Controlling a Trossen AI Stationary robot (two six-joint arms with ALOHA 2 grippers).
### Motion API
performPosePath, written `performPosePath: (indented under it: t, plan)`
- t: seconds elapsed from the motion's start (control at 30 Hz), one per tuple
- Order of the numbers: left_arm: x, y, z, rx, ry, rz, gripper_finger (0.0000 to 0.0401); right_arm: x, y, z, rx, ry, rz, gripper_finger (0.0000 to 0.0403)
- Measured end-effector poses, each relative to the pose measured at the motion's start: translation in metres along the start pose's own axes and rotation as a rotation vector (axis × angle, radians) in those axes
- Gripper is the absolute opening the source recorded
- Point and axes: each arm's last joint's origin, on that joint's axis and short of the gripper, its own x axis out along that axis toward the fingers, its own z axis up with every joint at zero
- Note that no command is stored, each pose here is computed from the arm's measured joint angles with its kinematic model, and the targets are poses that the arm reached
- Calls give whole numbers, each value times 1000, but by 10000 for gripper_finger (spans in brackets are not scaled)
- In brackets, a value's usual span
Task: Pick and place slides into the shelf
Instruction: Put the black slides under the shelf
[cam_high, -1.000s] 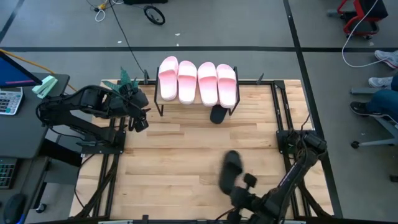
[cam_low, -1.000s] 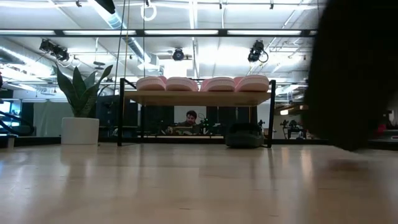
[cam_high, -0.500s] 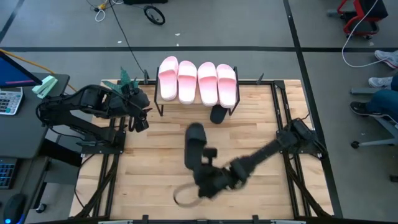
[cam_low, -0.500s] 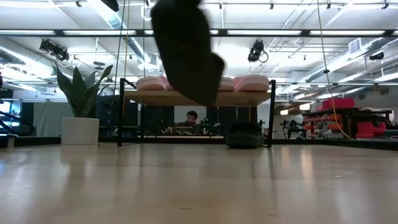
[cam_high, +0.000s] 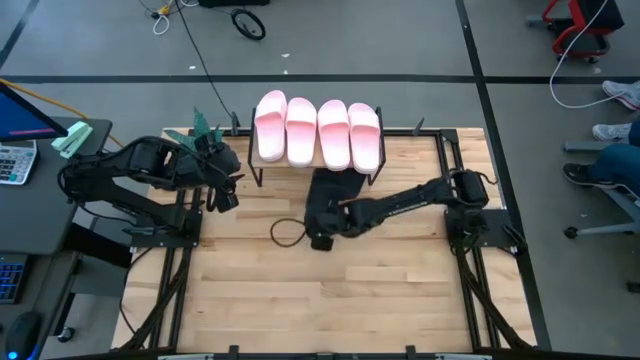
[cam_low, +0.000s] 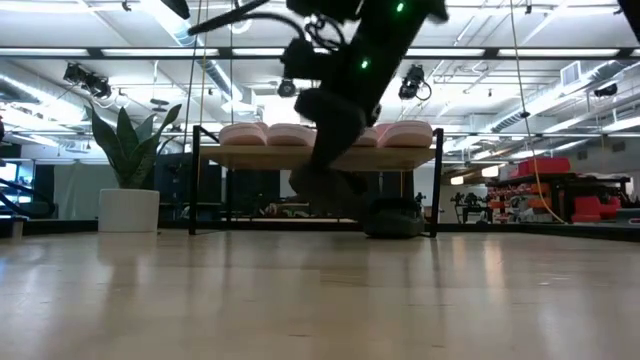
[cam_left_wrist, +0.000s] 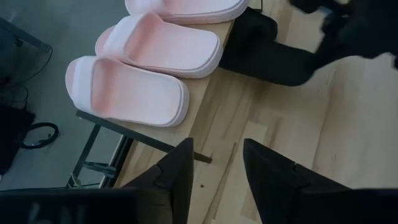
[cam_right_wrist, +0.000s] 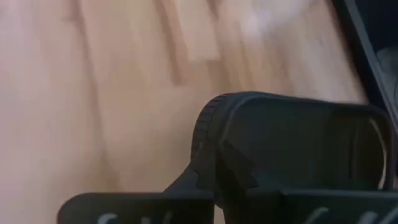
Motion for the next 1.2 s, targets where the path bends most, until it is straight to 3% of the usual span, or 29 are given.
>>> performPosePath:
  t: [0.23,0.47,0.6,0.9,1.03,1.2]
  plan:
    - [0,0,0,-3,0,0,136,30,-34,-6,-119,16,-52,5]
    - [0,0,0,-18,-1,0,141,47,-67,-9,41,59,-90,16]
    - [0,0,0,-23,-1,-1,147,50,-73,-9,24,71,-61,50]
    - [0,0,0,-49,-1,-1,148,46,-64,-10,45,71,-45,131]
    - [0,0,0,-61,-1,-1,141,37,-44,-11,103,59,19,137]
    - [0,0,0,-90,-1,-1,136,21,-12,-19,22,80,42,132]
